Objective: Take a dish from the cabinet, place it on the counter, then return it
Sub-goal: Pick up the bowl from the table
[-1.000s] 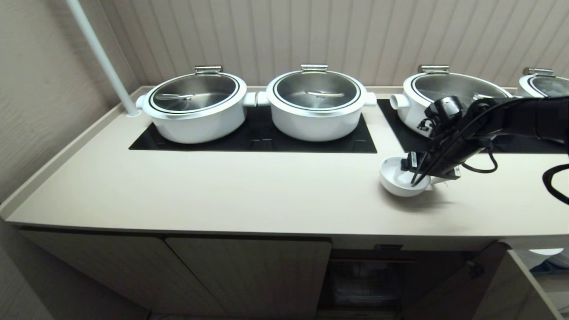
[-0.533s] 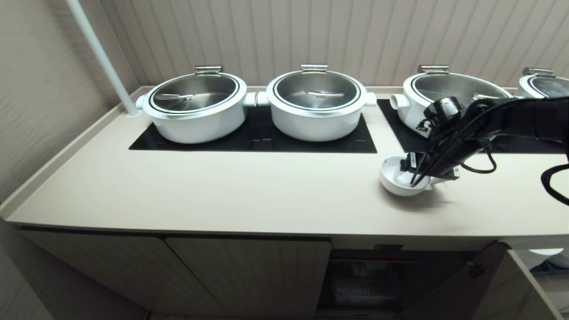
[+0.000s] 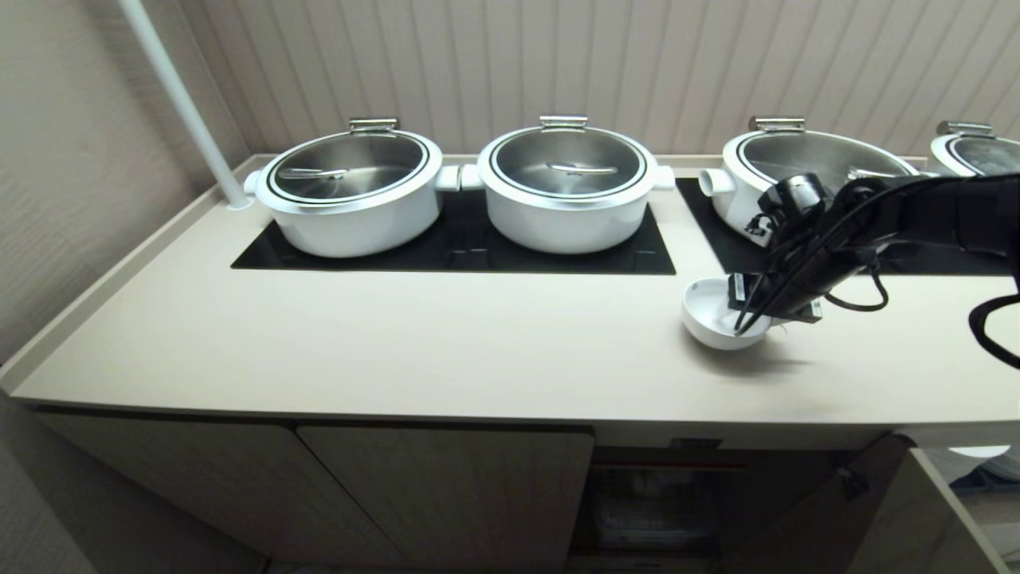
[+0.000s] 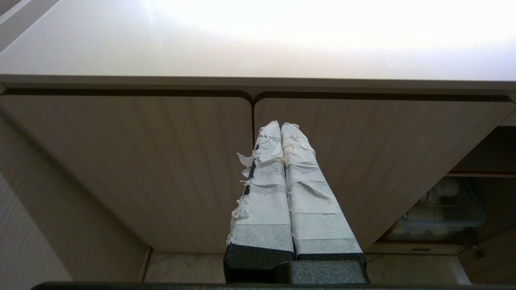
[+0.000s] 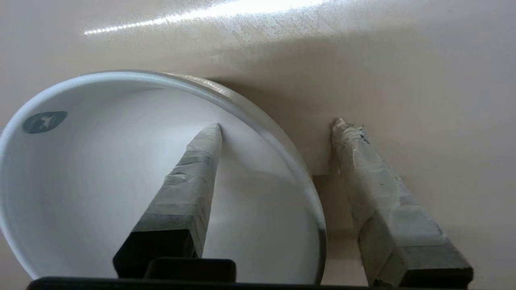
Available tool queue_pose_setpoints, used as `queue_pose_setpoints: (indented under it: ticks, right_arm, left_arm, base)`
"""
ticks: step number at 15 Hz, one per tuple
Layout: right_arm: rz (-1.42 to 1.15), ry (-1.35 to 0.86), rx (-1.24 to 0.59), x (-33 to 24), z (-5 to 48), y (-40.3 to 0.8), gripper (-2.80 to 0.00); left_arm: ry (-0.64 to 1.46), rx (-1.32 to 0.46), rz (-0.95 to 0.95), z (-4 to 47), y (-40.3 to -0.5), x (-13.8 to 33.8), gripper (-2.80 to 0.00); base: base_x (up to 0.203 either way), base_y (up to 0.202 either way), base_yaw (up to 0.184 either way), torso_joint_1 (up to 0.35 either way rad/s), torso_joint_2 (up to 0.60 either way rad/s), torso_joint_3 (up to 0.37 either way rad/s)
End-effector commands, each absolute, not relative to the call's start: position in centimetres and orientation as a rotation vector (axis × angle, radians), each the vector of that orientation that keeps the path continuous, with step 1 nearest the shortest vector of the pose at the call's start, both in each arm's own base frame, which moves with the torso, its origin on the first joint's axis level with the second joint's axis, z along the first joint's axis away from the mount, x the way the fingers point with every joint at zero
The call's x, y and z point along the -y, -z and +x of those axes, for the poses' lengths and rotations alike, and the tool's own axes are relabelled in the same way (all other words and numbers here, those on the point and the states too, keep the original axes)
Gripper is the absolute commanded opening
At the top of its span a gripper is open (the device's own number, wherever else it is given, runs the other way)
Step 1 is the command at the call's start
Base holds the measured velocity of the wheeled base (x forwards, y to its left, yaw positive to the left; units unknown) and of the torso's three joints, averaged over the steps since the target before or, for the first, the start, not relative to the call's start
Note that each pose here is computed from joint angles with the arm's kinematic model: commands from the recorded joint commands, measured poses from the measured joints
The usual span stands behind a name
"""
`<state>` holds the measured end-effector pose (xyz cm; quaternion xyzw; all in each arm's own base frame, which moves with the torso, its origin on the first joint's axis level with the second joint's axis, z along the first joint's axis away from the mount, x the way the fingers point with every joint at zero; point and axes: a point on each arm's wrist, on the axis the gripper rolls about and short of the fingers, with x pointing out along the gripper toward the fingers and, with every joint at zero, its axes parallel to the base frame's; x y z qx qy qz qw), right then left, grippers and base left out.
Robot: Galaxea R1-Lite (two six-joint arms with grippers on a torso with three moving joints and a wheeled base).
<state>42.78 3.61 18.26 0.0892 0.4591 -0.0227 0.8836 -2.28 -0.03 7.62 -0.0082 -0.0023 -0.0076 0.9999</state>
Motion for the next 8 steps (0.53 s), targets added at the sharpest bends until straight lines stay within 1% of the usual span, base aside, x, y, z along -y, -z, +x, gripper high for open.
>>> queue_pose_setpoints:
  ticks: [1,8]
  right_arm:
    - [0.199,0.056,-0.959,-3.66,42.74,-18.23,-2.8]
    - [0.211,0.064,-0.956,-3.66,42.73,-18.33,-2.8]
  left_arm:
    - [0.015,0.006,-0.017,-2.29,-7.64,0.03,-2.8]
    - [0.015,0.006,-0.017,-2.29,-7.64,0.03,-2.8]
  base:
    - [0.0,0.0,0.0,0.0,0.0,0.0]
    - [0.0,0.0,0.0,0.0,0.0,0.0]
